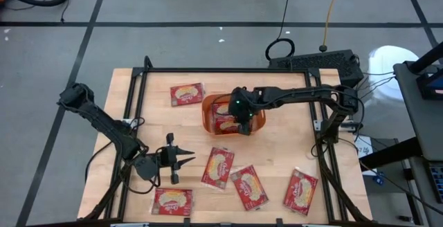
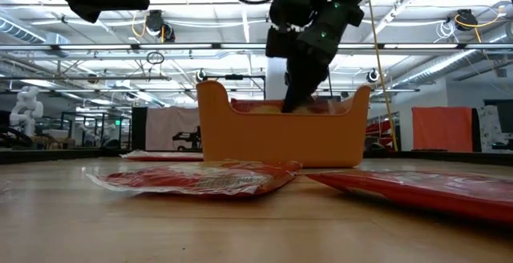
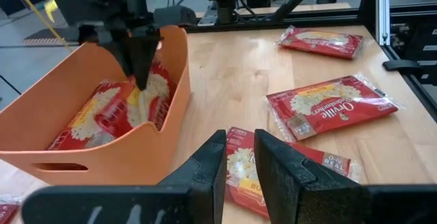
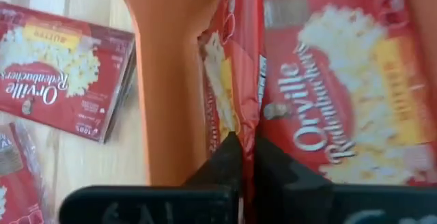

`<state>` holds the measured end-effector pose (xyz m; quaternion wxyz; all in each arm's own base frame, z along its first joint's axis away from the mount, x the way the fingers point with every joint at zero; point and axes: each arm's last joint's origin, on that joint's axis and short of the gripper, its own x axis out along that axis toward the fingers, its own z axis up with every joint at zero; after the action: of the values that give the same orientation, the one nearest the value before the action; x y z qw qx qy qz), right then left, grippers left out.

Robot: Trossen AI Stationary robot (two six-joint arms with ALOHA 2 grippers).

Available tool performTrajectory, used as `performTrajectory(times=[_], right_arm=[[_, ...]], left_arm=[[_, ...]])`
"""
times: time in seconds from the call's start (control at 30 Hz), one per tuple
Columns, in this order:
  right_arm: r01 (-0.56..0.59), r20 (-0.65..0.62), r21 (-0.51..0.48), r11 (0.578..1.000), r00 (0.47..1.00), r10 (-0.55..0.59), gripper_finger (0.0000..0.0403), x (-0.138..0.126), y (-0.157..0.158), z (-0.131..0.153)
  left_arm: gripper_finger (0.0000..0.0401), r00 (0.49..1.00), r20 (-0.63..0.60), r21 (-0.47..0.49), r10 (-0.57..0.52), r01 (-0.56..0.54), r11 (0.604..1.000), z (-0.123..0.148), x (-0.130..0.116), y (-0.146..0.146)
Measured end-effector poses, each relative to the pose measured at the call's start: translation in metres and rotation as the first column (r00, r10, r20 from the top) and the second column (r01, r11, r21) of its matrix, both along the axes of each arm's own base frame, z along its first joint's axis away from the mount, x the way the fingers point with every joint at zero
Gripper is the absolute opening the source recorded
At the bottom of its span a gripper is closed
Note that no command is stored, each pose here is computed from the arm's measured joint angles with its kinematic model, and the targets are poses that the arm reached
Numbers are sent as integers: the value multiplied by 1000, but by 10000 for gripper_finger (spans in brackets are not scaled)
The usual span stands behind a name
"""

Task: Sort popcorn bags into baskets
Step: Put the red popcorn bag into the orange bin

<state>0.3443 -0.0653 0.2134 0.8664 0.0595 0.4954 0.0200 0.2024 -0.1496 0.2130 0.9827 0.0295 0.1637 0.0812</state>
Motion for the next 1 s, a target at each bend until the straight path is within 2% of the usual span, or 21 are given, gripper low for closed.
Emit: performTrajectory(times=[0.17, 0.3, 0.47, 0.6, 0.77, 1.0], right_arm=[[7, 48, -21, 1000, 999, -6, 12, 4, -6, 26], [-22, 99, 35, 999, 995, 18, 4, 7, -16, 49], [-45, 132, 44, 998, 990, 39, 3, 4, -35, 69], [-9, 122, 48, 999, 992, 3, 3, -4, -55, 69], [-12, 102, 143, 990, 995, -3, 4, -5, -68, 57], [-19, 89, 133, 991, 996, 7, 4, 5, -73, 41]], left_arm=[[81, 1000, 0, -3, 1, -1, 1000, 0, 0, 0], [81, 1000, 3, -16, -1, 1, 1000, 0, -1, -1], [81, 1000, 2, -18, -5, 5, 1000, 0, -1, -1], [81, 1000, 3, -18, -5, 5, 1000, 0, -1, -1], [81, 1000, 8, -22, -5, 5, 1000, 1, -1, -2], [81, 1000, 19, -22, -14, 15, 1000, 3, 0, -2]])
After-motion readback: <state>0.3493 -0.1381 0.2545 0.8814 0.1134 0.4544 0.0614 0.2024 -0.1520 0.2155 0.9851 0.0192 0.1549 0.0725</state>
